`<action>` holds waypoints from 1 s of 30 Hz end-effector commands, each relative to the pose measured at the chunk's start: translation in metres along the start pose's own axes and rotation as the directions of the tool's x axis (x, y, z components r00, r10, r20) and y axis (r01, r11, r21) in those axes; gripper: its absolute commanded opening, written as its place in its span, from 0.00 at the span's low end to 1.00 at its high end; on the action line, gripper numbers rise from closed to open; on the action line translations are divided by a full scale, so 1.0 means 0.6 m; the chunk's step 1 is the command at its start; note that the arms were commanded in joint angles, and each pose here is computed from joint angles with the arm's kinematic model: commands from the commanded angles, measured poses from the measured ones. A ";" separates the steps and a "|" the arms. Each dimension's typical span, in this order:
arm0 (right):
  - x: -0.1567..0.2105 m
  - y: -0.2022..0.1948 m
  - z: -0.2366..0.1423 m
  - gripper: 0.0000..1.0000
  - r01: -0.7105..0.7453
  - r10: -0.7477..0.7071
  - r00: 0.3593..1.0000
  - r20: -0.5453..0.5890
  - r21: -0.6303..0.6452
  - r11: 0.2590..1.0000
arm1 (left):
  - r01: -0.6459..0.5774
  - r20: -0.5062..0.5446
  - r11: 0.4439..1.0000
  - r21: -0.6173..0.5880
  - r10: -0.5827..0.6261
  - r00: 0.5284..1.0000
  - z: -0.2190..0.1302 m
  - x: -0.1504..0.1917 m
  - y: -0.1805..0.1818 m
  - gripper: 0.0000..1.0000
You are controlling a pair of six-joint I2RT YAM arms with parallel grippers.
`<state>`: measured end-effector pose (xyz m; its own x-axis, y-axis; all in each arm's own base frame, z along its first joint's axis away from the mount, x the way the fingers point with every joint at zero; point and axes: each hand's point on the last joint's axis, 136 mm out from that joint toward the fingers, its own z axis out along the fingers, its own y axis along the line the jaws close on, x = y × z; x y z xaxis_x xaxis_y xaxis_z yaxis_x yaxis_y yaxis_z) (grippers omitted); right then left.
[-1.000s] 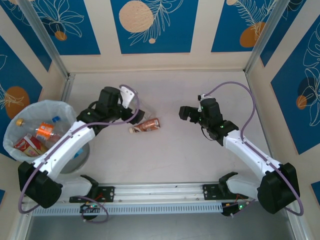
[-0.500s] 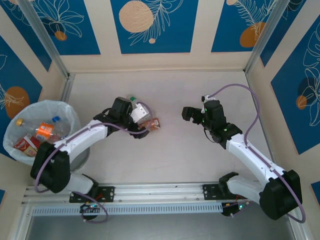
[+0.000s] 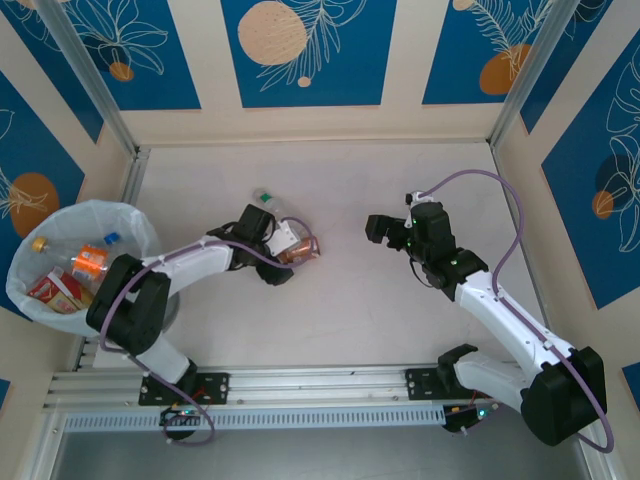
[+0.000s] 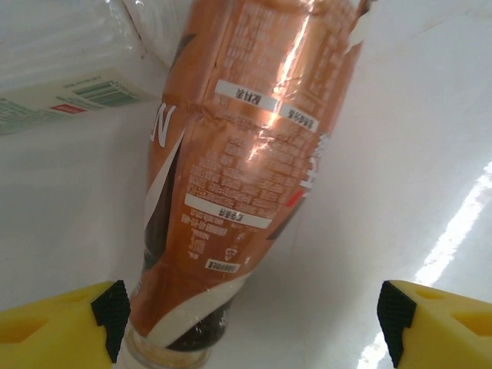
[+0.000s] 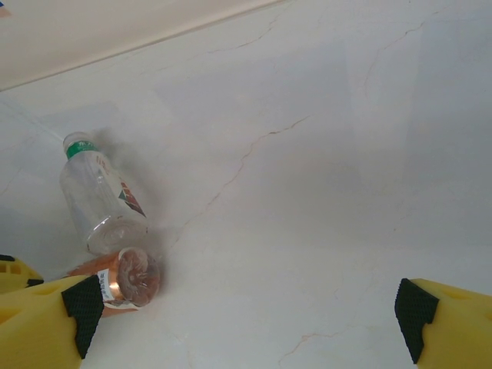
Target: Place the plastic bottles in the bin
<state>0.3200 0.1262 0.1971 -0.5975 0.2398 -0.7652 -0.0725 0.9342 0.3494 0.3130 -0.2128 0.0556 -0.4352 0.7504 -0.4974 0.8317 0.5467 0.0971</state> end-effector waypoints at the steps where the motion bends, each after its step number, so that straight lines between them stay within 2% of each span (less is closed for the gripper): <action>1: -0.006 -0.003 -0.006 1.00 -0.026 0.026 1.000 0.017 0.001 1.000 | -0.059 0.008 0.997 -0.044 0.059 0.998 0.013 -0.017 0.015 0.85; 6: -0.004 -0.005 -0.007 1.00 -0.033 0.033 0.999 0.011 0.008 0.999 | -0.078 -0.065 0.997 -0.022 0.076 0.995 0.044 -0.003 0.018 0.83; 9: -0.003 -0.008 -0.010 1.00 -0.028 0.028 1.000 0.009 0.015 0.999 | -0.093 -0.089 0.995 -0.022 0.090 0.992 0.054 0.005 0.015 0.76; 13: 0.000 -0.014 -0.011 1.00 -0.031 0.031 0.999 0.014 0.026 0.999 | -0.124 -0.110 0.992 -0.025 0.121 0.987 0.062 0.012 0.007 0.71; 17: 0.001 -0.013 -0.010 1.00 -0.035 0.035 0.999 0.016 0.022 0.999 | -0.134 -0.141 0.991 -0.017 0.130 0.981 0.071 0.024 0.002 0.60; 24: 0.001 -0.014 -0.012 1.00 -0.035 0.034 0.999 0.014 0.025 0.999 | -0.130 -0.101 0.989 -0.068 0.123 0.987 0.054 0.008 0.007 0.46; 26: 0.002 -0.015 -0.012 1.00 -0.034 0.034 0.999 0.014 0.026 0.999 | -0.124 -0.102 0.988 -0.091 0.115 0.988 0.046 0.005 0.009 0.36; 30: 0.004 -0.017 -0.012 1.00 -0.034 0.034 0.999 0.014 0.028 0.999 | -0.151 -0.112 0.981 -0.125 0.137 0.984 0.036 0.008 0.005 0.33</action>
<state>0.3151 0.1223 0.1950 -0.6034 0.2559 -0.7553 -0.0548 0.9315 0.3595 0.3222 -0.2185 0.0255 -0.3660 0.8489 -0.3814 0.8567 0.4674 0.2181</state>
